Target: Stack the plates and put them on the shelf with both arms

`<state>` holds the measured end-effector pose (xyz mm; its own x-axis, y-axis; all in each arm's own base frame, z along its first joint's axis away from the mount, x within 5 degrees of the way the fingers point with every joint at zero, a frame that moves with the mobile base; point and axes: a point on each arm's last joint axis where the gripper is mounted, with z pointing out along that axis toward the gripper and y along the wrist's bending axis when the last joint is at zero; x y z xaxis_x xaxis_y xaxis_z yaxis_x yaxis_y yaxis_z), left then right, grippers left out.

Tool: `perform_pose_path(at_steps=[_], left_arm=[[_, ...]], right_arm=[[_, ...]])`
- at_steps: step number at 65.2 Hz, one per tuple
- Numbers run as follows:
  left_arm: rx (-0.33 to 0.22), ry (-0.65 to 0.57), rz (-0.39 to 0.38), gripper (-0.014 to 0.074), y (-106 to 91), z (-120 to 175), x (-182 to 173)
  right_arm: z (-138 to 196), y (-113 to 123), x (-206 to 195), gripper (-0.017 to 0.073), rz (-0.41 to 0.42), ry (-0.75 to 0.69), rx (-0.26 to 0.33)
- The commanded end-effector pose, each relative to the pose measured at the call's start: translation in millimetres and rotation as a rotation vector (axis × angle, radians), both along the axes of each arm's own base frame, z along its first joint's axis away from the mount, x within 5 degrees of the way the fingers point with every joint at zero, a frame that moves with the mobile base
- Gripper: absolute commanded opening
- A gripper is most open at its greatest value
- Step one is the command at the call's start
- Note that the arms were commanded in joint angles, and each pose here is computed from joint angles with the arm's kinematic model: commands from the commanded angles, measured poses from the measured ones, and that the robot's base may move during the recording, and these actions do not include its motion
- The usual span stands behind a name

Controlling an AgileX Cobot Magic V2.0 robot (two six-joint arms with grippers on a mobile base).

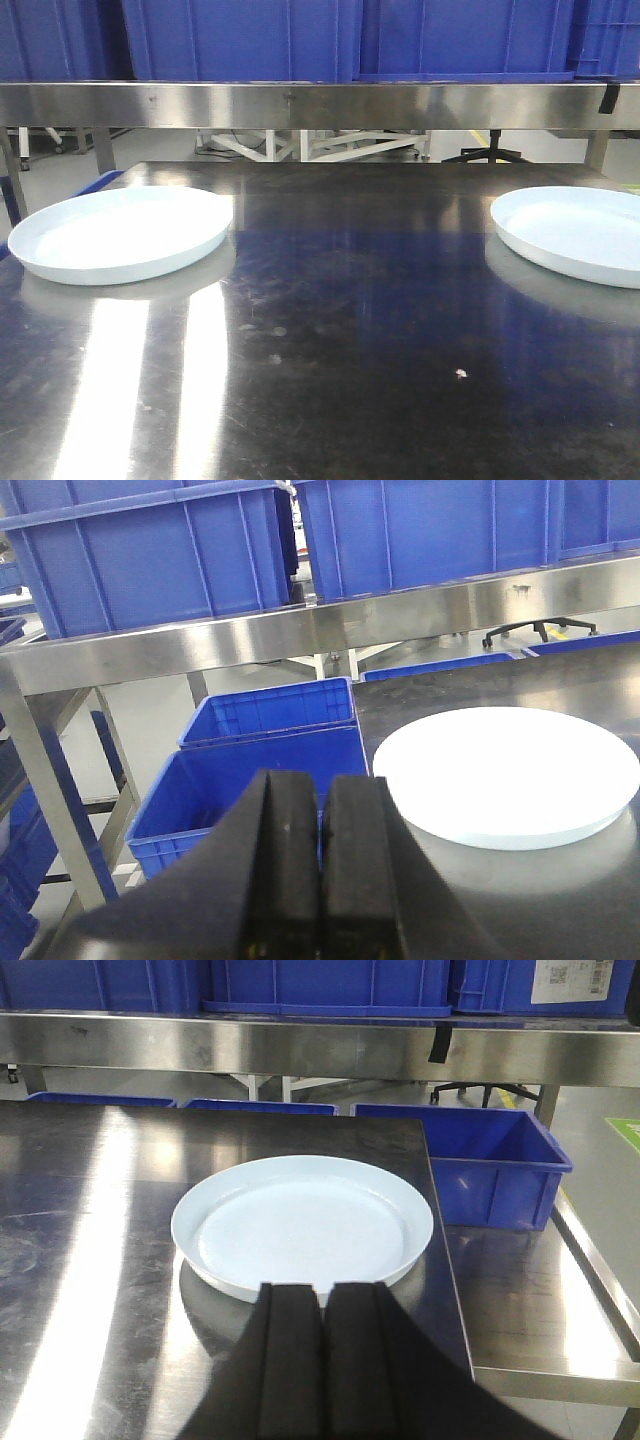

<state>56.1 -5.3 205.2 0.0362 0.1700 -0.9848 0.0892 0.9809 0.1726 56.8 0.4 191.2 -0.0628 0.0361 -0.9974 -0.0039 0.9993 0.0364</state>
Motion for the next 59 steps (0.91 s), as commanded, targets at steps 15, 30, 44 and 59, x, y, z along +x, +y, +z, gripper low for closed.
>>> perform_pose_path(at_steps=[15, 30, 44, 59], left_arm=[[-0.022, -0.095, -0.001, 0.0082, 0.1, 7, -2], [-0.065, -0.146, -0.003, 0.0084, 0.5, 18, -4], [-0.054, -0.045, -0.005, 0.0090, -0.1, 55, -2], [-0.044, 0.160, -0.004, 0.0090, -3.6, 82, 30]], right_arm=[[10, 0, -1, 0.0049, -0.006, -0.108, -0.012], [10, 0, -1, 0.0049, -0.006, -0.108, -0.012], [10, 0, -1, 0.0049, -0.006, -0.108, -0.012], [10, 0, -1, 0.0049, -0.006, -0.108, -0.012]])
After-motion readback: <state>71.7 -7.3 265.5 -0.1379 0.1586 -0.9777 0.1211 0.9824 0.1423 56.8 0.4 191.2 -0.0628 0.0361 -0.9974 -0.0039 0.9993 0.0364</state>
